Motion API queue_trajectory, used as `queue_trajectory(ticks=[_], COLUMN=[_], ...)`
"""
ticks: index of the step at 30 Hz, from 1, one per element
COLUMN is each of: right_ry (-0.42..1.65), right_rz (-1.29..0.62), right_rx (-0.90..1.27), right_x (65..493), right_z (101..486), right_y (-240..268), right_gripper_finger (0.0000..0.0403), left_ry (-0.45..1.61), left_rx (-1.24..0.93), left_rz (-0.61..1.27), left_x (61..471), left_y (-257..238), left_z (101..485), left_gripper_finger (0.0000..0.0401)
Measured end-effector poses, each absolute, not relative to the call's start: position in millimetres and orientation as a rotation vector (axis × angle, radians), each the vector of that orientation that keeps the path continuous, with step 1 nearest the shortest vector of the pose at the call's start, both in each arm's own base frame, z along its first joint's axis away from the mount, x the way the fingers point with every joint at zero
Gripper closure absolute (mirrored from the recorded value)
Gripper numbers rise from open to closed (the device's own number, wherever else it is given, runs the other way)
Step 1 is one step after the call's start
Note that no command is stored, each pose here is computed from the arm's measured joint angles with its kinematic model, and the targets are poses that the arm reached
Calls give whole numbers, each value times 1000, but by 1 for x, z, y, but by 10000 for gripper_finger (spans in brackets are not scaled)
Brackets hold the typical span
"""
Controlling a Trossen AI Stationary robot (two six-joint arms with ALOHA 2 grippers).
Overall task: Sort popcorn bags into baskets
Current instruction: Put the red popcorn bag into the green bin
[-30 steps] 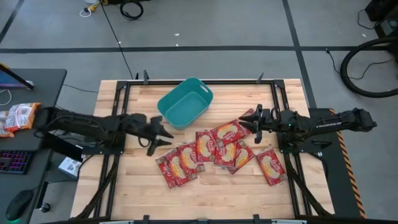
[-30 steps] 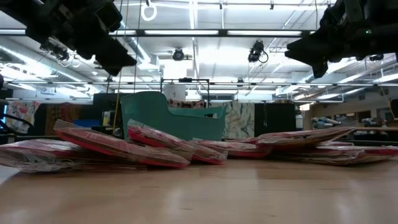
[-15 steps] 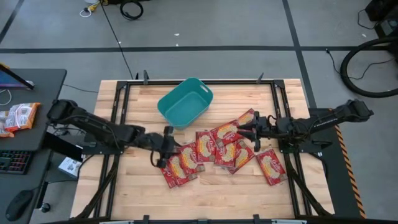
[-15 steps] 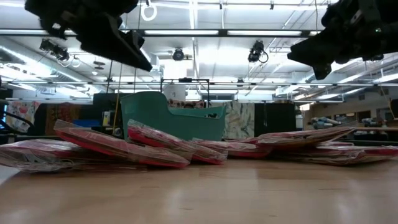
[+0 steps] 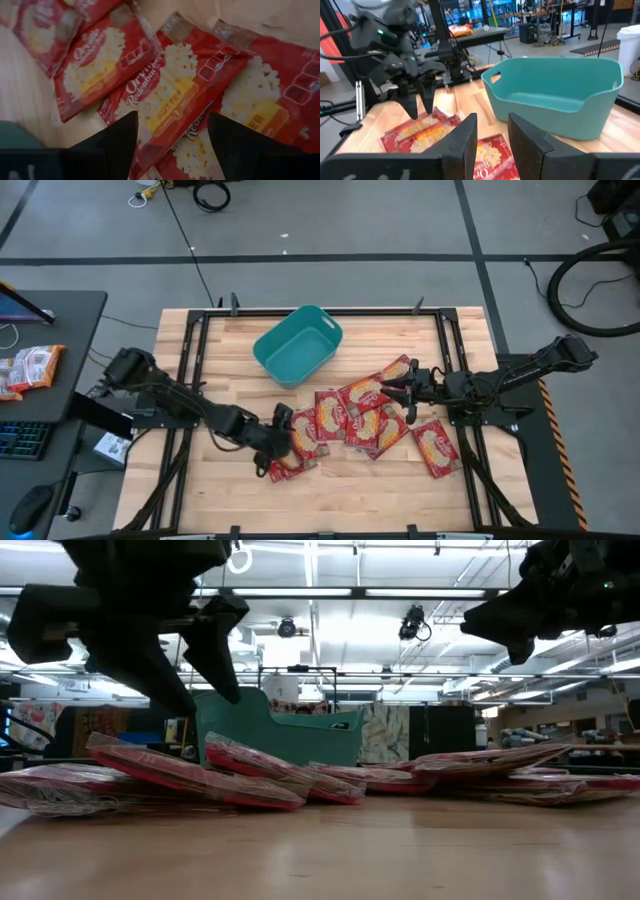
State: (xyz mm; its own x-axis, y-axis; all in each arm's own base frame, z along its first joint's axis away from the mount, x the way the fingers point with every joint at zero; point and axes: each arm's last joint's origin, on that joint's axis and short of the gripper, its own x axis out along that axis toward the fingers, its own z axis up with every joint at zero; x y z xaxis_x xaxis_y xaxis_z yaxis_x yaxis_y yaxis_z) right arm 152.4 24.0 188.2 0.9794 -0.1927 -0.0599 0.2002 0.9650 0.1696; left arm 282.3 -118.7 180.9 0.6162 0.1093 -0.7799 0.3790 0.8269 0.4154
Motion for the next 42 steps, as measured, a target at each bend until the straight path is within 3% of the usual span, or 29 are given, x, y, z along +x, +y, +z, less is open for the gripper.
queue_trajectory(ticks=[16, 30, 36, 42], right_ry=[18, 10, 10, 10], right_rz=[-165, -159, -159, -159], right_rx=[169, 172, 172, 172], right_x=[158, 158, 158, 158], right_z=[189, 189, 189, 189], right_y=[26, 26, 26, 26], right_gripper_finger=[289, 289, 289, 289], left_ry=[1094, 1110, 1120, 1143], left_rx=[888, 846, 795, 640], left_rz=[-277, -282, -261, -145], left_x=[310, 310, 307, 313], left_y=[-130, -127, -127, -116], left_z=[151, 148, 158, 211], left_gripper_finger=[177, 384, 395, 398])
